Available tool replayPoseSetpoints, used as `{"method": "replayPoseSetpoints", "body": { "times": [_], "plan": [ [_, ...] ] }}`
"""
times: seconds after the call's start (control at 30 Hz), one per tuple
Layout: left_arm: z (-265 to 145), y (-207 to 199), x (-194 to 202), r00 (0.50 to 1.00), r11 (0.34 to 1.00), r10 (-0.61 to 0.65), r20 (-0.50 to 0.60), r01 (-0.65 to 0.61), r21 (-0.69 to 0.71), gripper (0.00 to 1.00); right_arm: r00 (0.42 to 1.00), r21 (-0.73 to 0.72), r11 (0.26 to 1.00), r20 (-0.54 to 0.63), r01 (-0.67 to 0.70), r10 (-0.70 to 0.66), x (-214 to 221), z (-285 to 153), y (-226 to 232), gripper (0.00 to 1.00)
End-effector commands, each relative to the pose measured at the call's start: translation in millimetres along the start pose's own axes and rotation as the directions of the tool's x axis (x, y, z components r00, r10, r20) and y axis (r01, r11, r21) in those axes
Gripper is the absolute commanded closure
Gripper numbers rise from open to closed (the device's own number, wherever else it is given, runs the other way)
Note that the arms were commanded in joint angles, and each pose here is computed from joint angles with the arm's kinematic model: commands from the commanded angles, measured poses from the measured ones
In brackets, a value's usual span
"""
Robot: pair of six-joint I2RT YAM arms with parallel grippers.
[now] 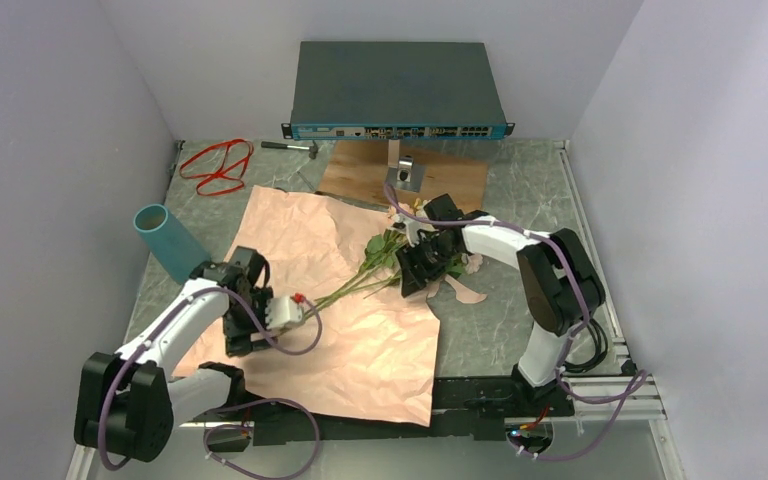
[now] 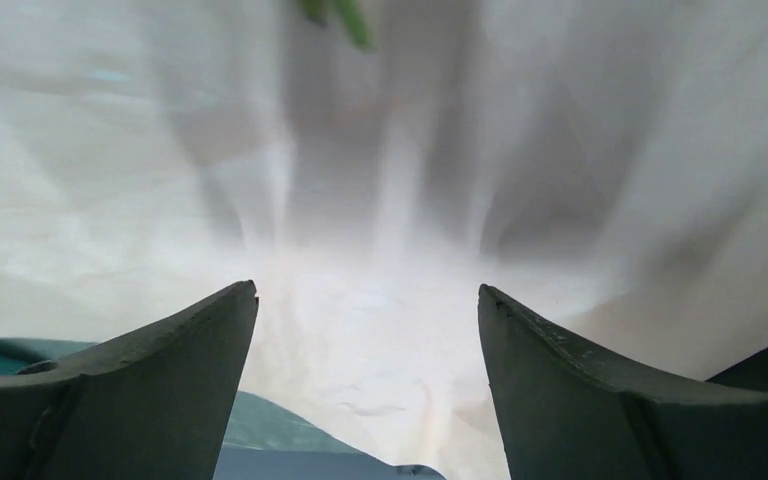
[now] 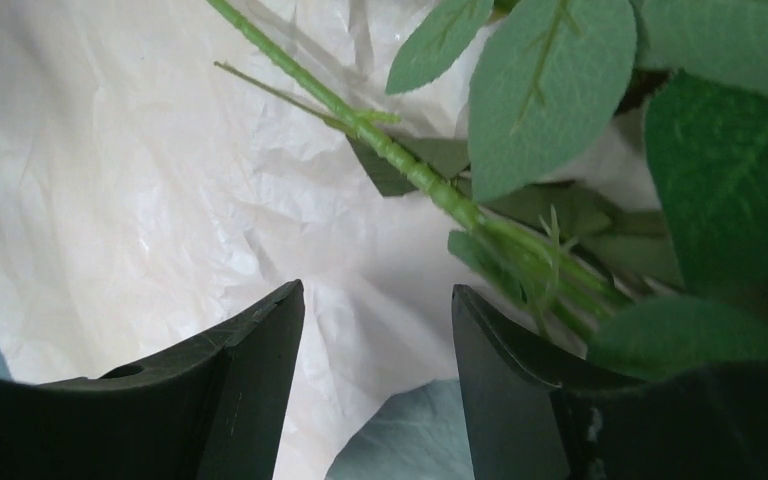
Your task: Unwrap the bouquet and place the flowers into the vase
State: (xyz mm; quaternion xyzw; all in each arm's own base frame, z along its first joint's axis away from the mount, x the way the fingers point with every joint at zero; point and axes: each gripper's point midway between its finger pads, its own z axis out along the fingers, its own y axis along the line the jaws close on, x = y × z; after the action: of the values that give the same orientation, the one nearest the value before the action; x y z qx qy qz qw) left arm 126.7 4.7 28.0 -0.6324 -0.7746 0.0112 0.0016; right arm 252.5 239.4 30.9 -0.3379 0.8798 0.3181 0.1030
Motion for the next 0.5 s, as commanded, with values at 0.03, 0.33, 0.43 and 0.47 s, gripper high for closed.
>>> {"method": "replayPoseSetpoints", "body": {
  "times": [0.03,0.33,0.43,0.47],
  "plan": [
    [-67.0,39.7,-73.5,0.938,0.991,-0.091,0.335,0.117,-0.060,0.14,0.988,-0.007,0.996,0.125,0.088,-0.086,-21.0,-40.7,16.3,0.41],
    [-142.0,77.5,-173.6,0.766,0.987,-0.151,0.625,0.149,0.055,0.29,0.951,0.043,0.992,0.282,0.122,-0.129,-36.1,-98.5,19.8,0.41],
    [-146.3,82.7,-212.1,0.759,0.993,-0.113,0.641,0.107,0.049,0.34,0.945,0.061,0.996,0.316,0.070,-0.086,-35.0,-114.1,10.4,0.42],
    [-144.4,83.0,-224.6,0.762,0.994,-0.103,0.639,0.095,0.047,0.35,0.944,0.070,0.996,0.323,0.050,-0.070,-33.9,-118.4,5.5,0.42]
  ]
}}
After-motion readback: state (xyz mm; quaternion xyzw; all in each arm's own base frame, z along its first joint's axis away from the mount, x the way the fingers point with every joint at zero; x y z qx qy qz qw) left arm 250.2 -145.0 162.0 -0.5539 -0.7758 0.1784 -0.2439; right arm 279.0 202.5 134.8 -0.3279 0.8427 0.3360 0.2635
